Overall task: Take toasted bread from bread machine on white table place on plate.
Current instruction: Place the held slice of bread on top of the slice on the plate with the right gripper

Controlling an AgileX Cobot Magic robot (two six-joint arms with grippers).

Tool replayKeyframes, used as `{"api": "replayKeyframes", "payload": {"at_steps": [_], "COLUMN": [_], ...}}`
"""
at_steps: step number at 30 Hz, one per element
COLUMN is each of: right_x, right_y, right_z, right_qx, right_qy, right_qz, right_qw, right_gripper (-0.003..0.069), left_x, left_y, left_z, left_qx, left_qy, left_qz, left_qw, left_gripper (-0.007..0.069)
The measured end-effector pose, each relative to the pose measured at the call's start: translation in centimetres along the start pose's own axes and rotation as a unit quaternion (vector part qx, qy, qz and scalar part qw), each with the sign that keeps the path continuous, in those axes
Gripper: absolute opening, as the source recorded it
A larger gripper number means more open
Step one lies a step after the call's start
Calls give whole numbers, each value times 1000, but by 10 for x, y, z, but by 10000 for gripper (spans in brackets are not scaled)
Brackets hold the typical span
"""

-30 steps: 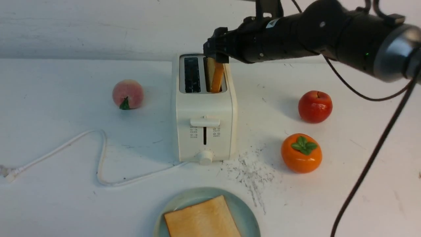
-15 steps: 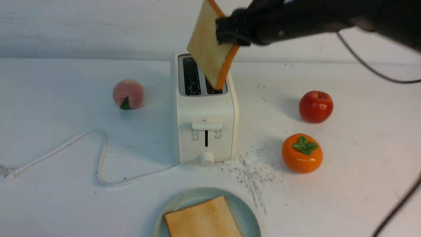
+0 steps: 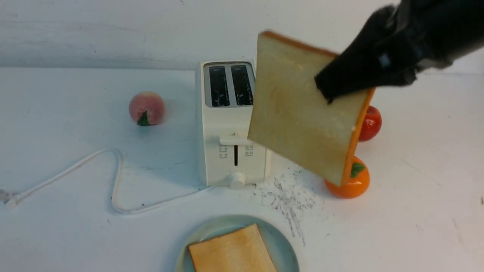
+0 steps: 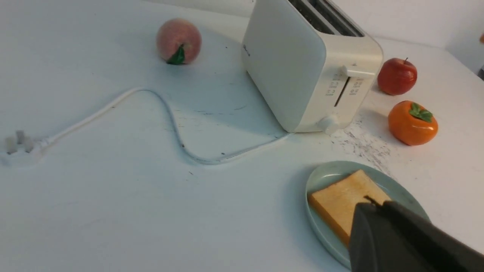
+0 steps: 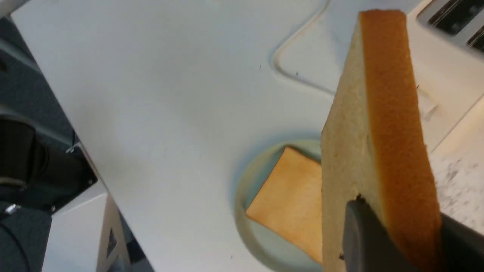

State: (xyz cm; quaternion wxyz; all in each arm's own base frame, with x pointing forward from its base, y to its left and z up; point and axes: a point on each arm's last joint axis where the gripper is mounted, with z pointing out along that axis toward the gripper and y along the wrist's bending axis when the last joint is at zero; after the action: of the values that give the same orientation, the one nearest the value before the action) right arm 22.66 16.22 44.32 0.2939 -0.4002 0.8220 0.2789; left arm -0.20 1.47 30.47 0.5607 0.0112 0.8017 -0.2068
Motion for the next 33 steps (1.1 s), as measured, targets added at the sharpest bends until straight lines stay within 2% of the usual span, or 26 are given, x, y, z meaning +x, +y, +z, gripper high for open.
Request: {"api": "replayKeyframes", "payload": {"at_steps": [2,6,10,13,17,20,26,27,33], "right_x": [9,44,66,72,78,85,90,89,91], "right_y": [-6,-24,-35,-45,-55,-67,-83,-86,-89], "right_z": [16,81,127,151,171,192,211,212,213], "right_qx": [-13,-107,-187,-212,-216,-202,-154,-140,-123], "right_qy": [24,93,100,99,106,110,95,89,100], "right_qz": [3,15,45,61,81,101,111,111,91], "right_qw": [1000,990,976,970,967,968,977,980,983], "right_gripper": [119,119,119,119,119,158,323,375,503], "left_x": [2,12,17,17,17,17,17,17,17], "left_y": [0,1,2,2,2,1,1,1,1], "left_z": [3,18,25,26,26,26,26,26,26], "left_qx": [-3,-7,-9,-8,-6,-6,-6,-6,-6], "left_qy": [6,32,41,39,37,36,36,36,36], "left_qz": [1,1,3,2,2,2,2,2,2], "left_qw": [1000,999,999,999,999,999,999,999,999], "left_gripper": [-14,-14,-14,-14,-14,-14,-13,-13,-13]}}
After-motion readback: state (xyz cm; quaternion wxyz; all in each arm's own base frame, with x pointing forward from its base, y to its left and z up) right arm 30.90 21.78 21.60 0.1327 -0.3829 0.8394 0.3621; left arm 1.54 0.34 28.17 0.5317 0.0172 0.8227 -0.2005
